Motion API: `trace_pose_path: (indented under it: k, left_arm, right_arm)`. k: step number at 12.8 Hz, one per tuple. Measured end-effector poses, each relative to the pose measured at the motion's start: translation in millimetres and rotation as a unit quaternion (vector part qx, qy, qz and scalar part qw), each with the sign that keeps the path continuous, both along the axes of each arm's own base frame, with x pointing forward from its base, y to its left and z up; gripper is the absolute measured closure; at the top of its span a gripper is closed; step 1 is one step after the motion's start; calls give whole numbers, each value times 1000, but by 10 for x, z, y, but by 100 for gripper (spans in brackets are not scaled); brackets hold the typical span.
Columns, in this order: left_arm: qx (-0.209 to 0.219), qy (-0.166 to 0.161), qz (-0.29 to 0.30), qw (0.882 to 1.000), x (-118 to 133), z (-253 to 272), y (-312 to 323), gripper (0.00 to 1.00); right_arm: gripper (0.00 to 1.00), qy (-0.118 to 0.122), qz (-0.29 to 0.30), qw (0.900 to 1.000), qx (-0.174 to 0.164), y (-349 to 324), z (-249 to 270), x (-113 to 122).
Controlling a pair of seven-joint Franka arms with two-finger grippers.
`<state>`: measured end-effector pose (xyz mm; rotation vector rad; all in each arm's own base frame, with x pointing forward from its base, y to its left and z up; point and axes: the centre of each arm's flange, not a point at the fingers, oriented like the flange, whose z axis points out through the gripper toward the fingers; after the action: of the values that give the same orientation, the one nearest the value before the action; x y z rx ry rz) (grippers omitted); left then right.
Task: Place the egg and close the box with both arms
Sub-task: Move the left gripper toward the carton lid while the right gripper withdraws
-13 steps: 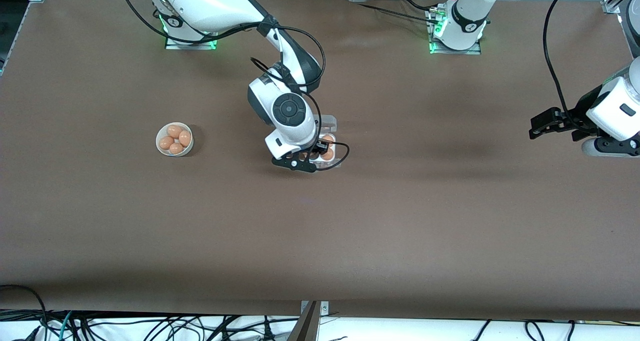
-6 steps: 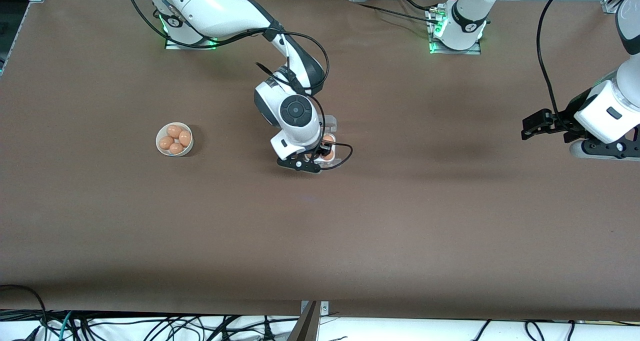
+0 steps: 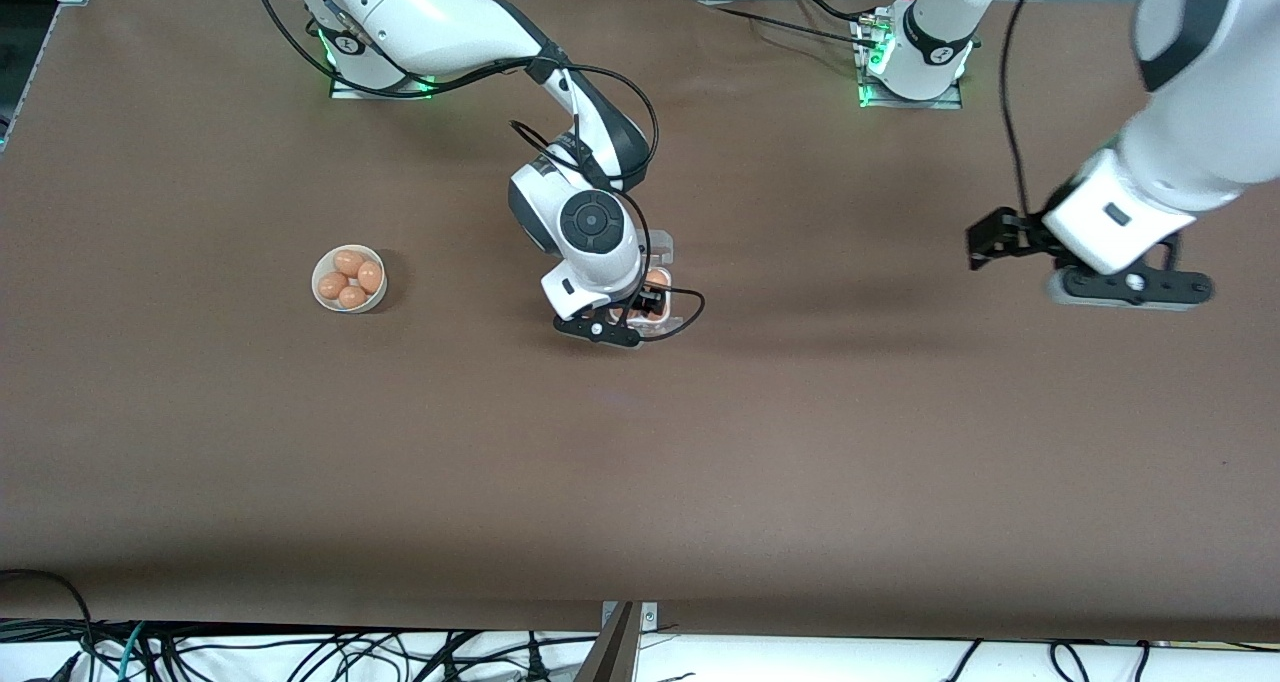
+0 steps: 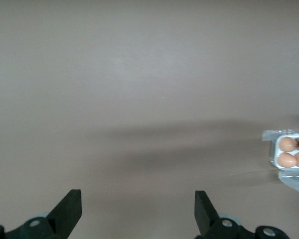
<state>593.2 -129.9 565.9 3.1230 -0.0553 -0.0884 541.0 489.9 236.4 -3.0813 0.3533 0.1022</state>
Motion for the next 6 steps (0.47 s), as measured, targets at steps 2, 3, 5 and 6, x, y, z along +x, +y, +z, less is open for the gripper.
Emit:
trace_pose_path:
  k: [2, 3, 5, 6]
  left_arm:
    - [1, 8, -9, 1000, -57, -68, -305, 0]
    - [2, 15, -11, 1000, -89, -140, -483, 0]
    - [3, 39, -17, 999, -174, -351, -899, 0]
    - [-8, 61, -15, 998, -226, -485, -1106, 0]
  right_arm:
    - [0, -3, 0, 1000, 2, 8, 31, 17]
    - [0, -6, 0, 1000, 2, 6, 68, 41]
    - [0, -3, -3, 1000, -14, -102, 252, 115]
    - [0, 3, 0, 1000, -28, -225, 438, 169]
